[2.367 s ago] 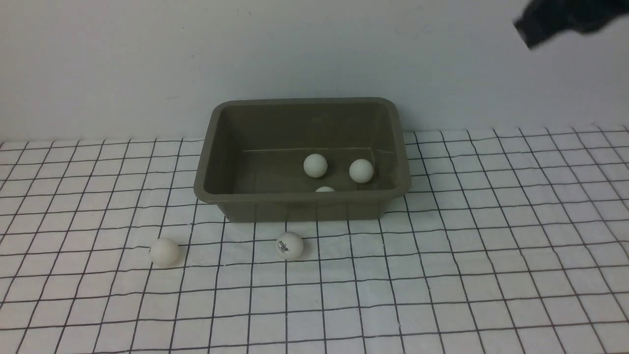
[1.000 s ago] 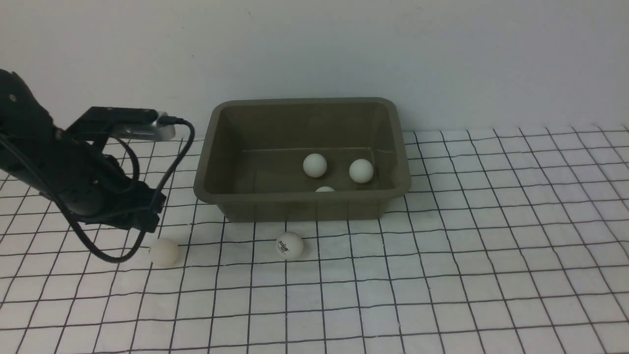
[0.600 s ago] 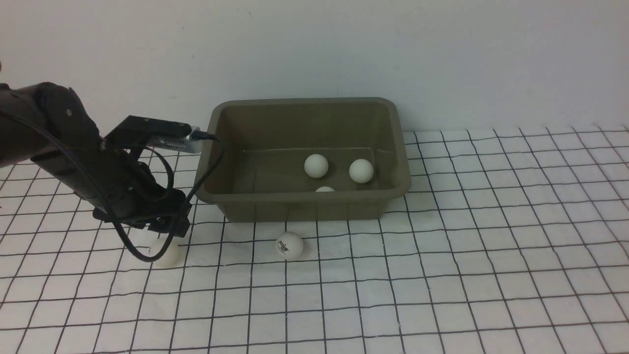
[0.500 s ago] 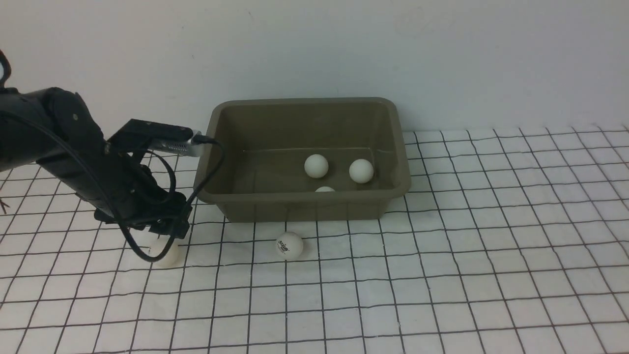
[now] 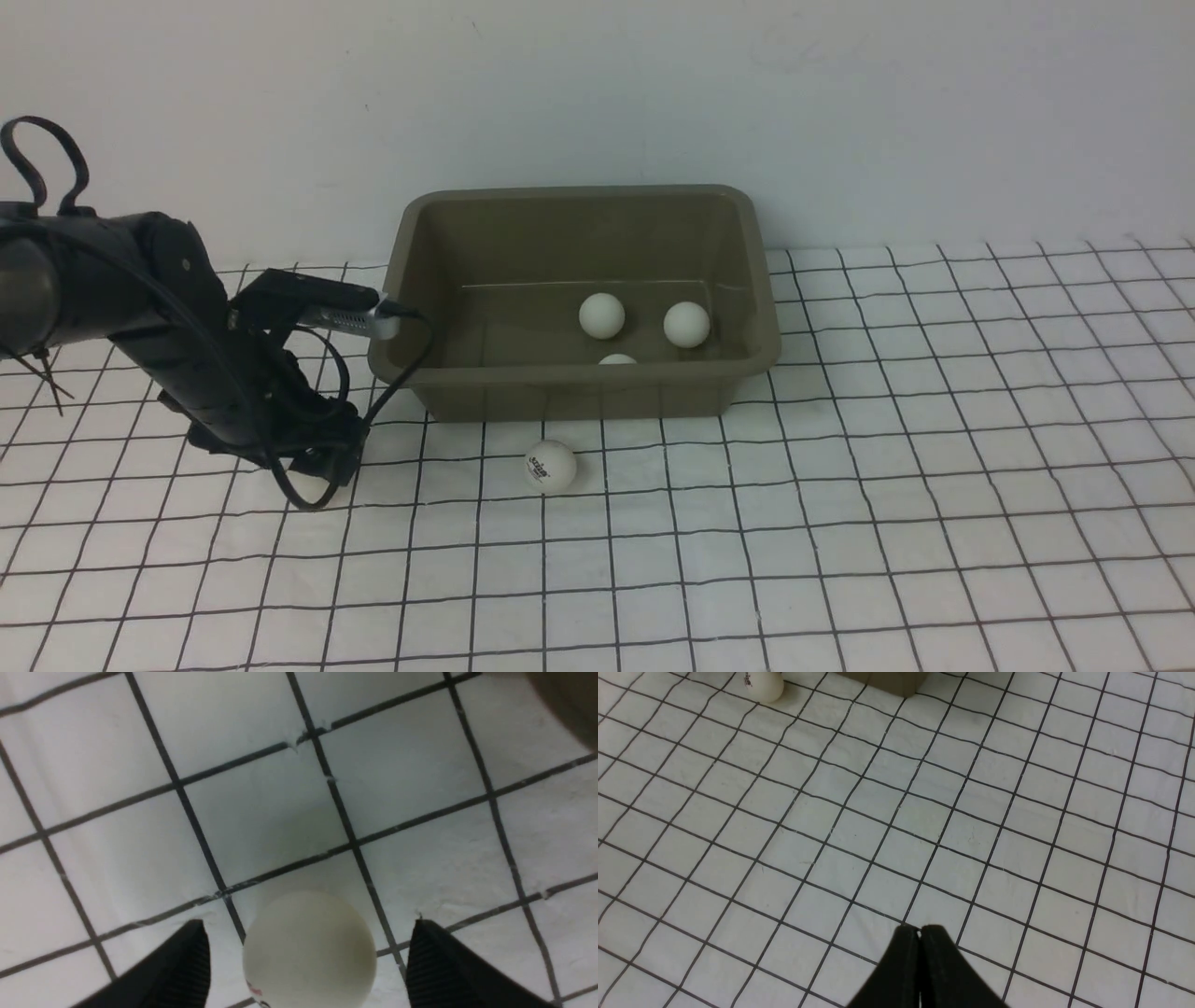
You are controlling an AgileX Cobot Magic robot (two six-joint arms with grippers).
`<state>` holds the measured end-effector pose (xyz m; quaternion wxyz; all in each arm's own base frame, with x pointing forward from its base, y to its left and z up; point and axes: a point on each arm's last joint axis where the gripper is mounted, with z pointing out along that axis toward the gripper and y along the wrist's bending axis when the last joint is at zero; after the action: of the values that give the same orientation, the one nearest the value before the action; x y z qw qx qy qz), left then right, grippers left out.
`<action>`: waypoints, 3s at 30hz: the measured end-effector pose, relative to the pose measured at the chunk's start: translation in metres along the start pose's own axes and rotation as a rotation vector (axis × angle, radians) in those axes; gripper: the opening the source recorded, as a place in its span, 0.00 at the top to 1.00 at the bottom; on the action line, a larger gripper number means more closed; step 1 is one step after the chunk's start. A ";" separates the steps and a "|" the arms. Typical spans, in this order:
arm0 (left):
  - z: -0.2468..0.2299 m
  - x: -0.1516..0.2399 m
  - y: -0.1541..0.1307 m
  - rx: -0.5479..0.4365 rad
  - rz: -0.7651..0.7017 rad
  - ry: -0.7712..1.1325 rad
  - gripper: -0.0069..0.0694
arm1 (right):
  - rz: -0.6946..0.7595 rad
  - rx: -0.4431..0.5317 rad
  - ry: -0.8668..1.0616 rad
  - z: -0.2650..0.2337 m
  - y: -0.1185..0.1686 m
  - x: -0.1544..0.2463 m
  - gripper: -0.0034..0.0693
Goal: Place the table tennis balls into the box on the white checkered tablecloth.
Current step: 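Reach for and grasp a ping pong ball on the table beside the basket, then drop the ball into the bin, then reach for and grasp a ping pong ball on the table beside the basket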
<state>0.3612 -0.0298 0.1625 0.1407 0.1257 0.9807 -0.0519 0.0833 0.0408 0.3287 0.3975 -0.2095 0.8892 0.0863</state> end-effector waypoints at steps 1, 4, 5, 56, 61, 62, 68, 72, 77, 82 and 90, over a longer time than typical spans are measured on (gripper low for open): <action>0.002 0.001 0.001 -0.004 0.005 0.007 0.25 | 0.000 0.000 0.000 0.000 0.000 0.000 0.97; 0.007 0.002 0.002 -0.007 0.007 0.022 0.25 | 0.000 0.000 0.000 0.000 0.000 0.000 0.97; 0.008 0.002 0.002 -0.006 0.006 0.027 0.25 | 0.000 0.000 0.000 0.000 0.000 0.000 0.97; -0.007 -0.153 -0.072 0.091 0.218 -0.094 0.37 | -0.004 0.006 -0.001 0.000 -0.001 0.000 0.97; -0.017 -0.156 -0.073 0.095 0.219 -0.090 0.32 | -0.004 0.005 -0.004 0.000 0.000 0.000 0.97; -0.021 -0.156 -0.073 0.100 0.213 -0.077 0.32 | -0.004 0.005 -0.006 0.000 0.000 -0.001 0.97; -0.087 -0.162 -0.081 0.126 0.177 -0.179 0.32 | -0.004 0.005 -0.024 0.000 0.000 -0.002 0.97; -0.132 -0.153 -0.096 0.160 0.167 -0.248 0.32 | -0.004 0.005 -0.024 0.000 0.000 -0.002 0.97; -0.169 -0.109 -0.148 0.144 0.268 -0.220 0.32 | -0.004 0.005 -0.023 0.000 0.000 -0.002 0.97; -0.169 -0.052 -0.183 0.037 0.358 -0.105 0.32 | -0.004 0.005 -0.023 0.000 0.000 -0.002 0.97; -0.132 0.026 -0.179 -0.058 0.323 0.009 0.32 | -0.004 0.005 -0.023 0.000 0.000 -0.002 0.97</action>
<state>0.2558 -0.1783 0.2929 0.1464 0.2777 0.9495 0.0003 0.0847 0.0410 0.3303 0.4084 -0.2093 0.8844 0.0857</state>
